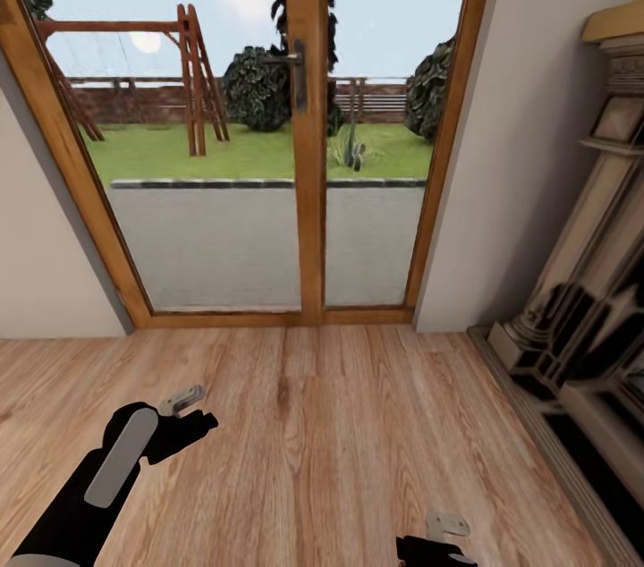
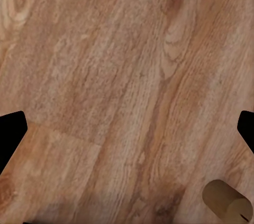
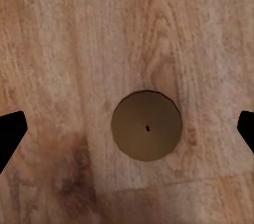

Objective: Place each of the two pumpkins and all three candles from the living room inside a cabinet in the living room (use any cabinet), then make sure every cabinet is closed, and position the cauldron so it is next to a table in the living room.

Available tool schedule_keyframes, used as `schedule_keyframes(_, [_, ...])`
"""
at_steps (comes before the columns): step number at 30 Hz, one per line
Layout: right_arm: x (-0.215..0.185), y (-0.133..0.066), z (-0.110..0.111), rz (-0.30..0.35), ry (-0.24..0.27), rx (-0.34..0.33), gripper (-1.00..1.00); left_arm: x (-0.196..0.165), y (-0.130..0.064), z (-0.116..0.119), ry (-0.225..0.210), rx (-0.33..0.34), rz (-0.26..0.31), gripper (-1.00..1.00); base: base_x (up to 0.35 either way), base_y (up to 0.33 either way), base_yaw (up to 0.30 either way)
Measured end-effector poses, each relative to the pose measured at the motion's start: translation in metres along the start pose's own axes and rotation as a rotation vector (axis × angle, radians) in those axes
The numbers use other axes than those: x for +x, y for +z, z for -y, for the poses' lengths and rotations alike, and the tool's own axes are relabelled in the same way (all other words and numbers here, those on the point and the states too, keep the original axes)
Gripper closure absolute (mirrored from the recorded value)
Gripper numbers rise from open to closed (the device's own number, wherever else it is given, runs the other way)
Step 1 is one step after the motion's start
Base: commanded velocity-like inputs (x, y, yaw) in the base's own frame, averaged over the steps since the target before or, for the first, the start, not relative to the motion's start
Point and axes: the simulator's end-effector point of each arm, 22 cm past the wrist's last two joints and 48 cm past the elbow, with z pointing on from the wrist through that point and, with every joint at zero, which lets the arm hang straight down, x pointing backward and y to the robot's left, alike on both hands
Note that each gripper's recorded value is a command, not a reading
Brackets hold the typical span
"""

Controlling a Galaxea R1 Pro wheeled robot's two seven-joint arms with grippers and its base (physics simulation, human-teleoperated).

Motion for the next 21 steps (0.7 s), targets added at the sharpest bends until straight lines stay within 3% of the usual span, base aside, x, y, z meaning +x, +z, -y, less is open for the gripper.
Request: schedule_keyframes(21, [0.024,0.037,0.002,0.019,0.002,0.001,-1.0,0.024,0.037,-0.015,-0.002,0.001,-0.002,-1.0,0.0,0.0,0.0])
